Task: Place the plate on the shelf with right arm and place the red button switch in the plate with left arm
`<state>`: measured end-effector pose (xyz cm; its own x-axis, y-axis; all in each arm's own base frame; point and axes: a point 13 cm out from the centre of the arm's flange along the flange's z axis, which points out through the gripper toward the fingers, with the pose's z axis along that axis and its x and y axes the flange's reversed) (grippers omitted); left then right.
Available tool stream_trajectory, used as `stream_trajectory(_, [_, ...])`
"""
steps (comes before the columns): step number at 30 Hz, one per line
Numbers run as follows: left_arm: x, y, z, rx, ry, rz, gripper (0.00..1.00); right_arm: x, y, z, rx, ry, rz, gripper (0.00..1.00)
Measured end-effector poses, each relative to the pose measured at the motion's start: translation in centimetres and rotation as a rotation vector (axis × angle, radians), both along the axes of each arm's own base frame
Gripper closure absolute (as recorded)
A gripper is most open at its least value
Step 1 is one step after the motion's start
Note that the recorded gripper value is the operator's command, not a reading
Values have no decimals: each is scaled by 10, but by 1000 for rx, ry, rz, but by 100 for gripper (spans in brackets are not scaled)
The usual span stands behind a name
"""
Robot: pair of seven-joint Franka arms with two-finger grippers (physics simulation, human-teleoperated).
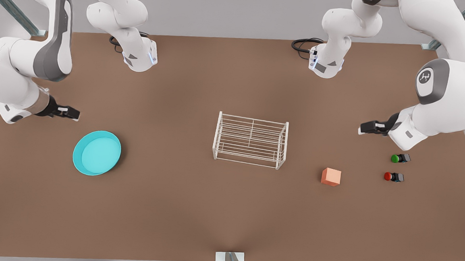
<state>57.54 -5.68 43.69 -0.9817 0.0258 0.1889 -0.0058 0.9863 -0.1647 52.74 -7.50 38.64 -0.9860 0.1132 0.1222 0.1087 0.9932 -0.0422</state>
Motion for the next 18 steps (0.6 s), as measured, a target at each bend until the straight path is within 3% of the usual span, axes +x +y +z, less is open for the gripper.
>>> stream_trajectory(6, [-6, -3, -9, 21, 23, -14, 0, 34, -19, -16, -32, -6, -25, 0])
stream_trajectory(9, [-11, 2, -13, 35, 46, -11, 0, 46, 24, -64, -40, 67, 61, 0])
stream_trajectory(12, [-17, 4, -17, 43, 65, -9, 0, 49, 4, -108, -30, 114, 44, 0])
stream_trajectory(18, [-22, 4, -19, 48, 82, -8, 0, 45, -70, -168, 30, 88, -15, 0])
